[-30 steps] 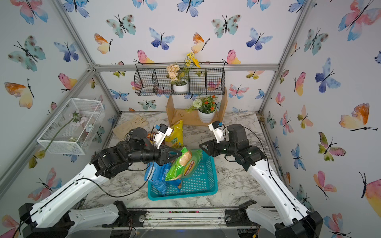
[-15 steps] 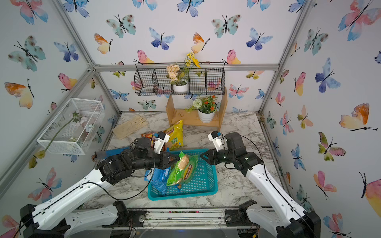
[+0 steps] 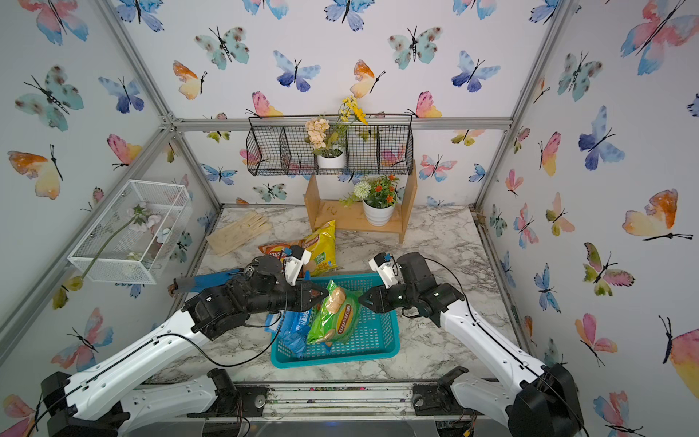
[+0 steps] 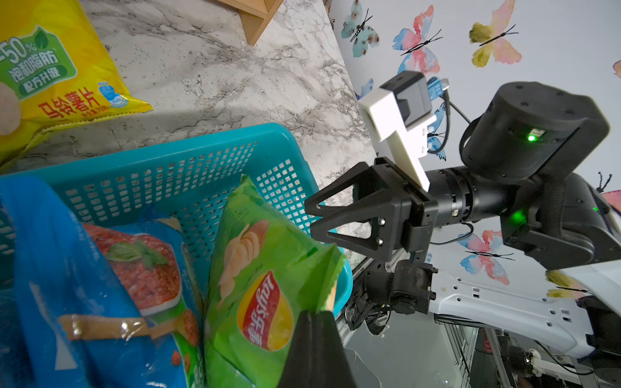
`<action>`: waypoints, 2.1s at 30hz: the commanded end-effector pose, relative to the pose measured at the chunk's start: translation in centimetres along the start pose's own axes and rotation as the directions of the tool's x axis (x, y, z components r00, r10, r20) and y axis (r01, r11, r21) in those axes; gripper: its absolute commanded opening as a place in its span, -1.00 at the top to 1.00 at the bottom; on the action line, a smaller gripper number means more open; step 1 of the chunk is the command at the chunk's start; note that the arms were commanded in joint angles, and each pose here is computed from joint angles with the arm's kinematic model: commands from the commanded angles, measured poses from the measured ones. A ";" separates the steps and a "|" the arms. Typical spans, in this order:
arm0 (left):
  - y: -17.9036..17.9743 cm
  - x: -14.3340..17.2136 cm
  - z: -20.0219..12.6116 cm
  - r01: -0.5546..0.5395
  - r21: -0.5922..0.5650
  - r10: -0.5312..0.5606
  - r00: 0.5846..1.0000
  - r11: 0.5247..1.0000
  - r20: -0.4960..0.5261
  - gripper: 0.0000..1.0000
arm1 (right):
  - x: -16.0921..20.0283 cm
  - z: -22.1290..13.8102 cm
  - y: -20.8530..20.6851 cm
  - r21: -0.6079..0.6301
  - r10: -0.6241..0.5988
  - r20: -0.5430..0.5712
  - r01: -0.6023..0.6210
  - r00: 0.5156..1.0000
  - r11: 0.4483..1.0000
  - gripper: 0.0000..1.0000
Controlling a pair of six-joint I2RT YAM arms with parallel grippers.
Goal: Put the potato chips into the basket
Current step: Place the potato chip in the basket.
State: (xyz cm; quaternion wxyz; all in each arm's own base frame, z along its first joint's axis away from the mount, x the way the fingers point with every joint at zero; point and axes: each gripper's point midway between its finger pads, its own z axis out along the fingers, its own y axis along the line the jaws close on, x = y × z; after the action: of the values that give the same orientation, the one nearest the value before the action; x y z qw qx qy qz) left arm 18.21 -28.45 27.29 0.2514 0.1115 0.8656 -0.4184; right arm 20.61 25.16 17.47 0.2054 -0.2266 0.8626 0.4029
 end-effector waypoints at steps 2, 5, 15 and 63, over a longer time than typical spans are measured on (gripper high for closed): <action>0.8 -0.6 0.2 -0.016 -0.042 0.017 0.999 0.999 0.037 1.00 | 0.4 1.4 -0.5 0.018 0.006 -0.008 -0.006 1.000 1.000 0.17; 1.4 -0.6 0.2 -0.017 -0.073 0.020 0.999 0.997 0.041 1.00 | 0.8 2.0 -0.7 0.020 0.014 -0.014 -0.013 1.000 1.000 0.17; 2.1 -1.0 0.7 -0.033 -0.127 0.038 0.999 0.991 0.034 0.89 | 1.5 3.1 -1.8 0.043 0.030 -0.032 -0.029 0.999 0.999 0.17; 17.6 -4.2 -10.8 0.224 -0.425 -0.087 0.944 0.877 0.318 -0.62 | -7.3 -5.9 1.8 0.259 -0.158 0.226 0.097 0.961 0.961 -0.15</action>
State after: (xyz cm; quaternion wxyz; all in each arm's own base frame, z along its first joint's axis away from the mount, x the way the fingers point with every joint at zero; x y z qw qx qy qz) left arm 25.46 -9.24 24.77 0.3705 -0.0865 0.8986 -0.2187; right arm 24.73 23.83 25.23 0.3578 -0.2049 0.8537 0.3181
